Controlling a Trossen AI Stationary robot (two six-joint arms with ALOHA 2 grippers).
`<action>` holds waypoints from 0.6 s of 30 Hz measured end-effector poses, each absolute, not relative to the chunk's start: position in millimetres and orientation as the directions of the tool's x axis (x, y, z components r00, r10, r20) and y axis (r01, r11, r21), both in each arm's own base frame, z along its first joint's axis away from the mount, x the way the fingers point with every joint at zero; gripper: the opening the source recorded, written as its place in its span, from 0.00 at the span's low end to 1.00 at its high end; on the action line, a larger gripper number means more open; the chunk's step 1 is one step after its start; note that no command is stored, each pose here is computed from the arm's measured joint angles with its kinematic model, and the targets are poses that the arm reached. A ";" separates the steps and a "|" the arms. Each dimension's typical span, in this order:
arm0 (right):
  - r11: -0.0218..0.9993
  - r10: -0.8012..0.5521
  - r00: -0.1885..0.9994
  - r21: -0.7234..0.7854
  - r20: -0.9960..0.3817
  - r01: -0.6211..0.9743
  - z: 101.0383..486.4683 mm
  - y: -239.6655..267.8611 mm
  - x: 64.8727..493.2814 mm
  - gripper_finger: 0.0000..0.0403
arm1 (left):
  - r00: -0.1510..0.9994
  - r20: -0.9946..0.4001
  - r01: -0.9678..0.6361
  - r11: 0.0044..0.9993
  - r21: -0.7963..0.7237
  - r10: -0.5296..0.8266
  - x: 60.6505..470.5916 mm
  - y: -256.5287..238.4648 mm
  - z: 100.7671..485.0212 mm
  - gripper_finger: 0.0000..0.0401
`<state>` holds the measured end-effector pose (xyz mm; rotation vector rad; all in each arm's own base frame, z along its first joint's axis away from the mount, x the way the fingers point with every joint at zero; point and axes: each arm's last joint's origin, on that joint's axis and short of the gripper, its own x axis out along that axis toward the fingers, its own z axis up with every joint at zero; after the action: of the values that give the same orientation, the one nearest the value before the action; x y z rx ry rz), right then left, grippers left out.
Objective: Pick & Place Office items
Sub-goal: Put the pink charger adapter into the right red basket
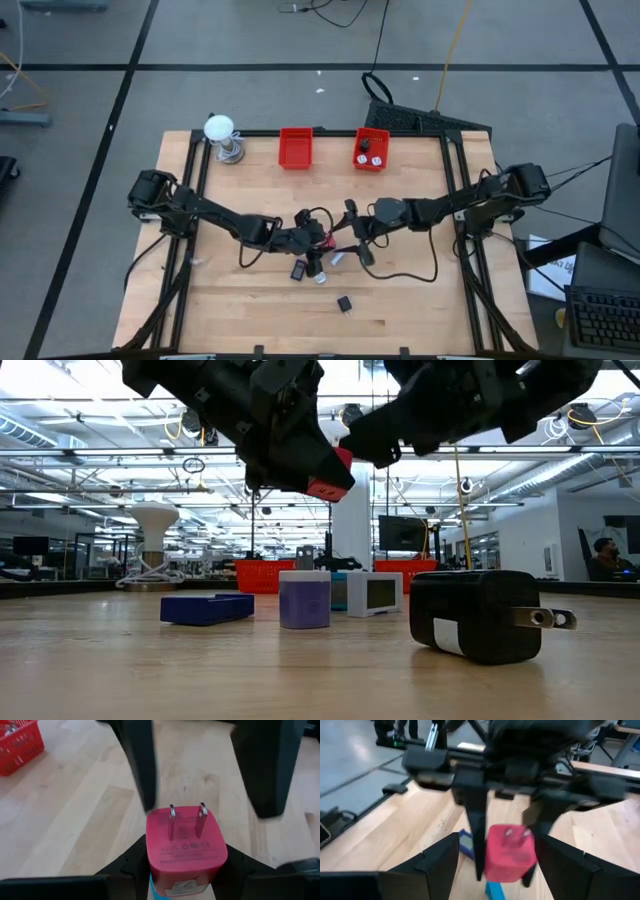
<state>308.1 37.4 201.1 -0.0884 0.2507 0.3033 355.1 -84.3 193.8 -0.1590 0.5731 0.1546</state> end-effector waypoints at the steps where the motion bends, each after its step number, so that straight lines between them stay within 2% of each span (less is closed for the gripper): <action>1: 0.952 0.284 0.927 -0.044 -0.245 -0.303 202.7 37.3 308.3 0.61 | 0.831 -0.548 -0.188 0.976 -0.108 0.099 355.2 -84.7 194.0 0.38; 9: 0.937 0.335 0.906 -0.007 -0.259 -0.348 199.8 39.2 308.3 0.61 | 0.834 -0.550 -0.166 0.974 -0.155 0.054 355.5 -86.0 194.5 0.38; 18: 0.938 0.334 0.906 0.002 -0.261 -0.345 199.5 39.2 308.3 0.54 | 0.837 -0.545 -0.166 0.972 -0.168 0.049 355.6 -87.0 194.9 0.38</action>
<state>308.3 39.2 199.5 -0.0447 0.2619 0.3508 355.6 -87.0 194.9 -0.2130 0.5691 0.1149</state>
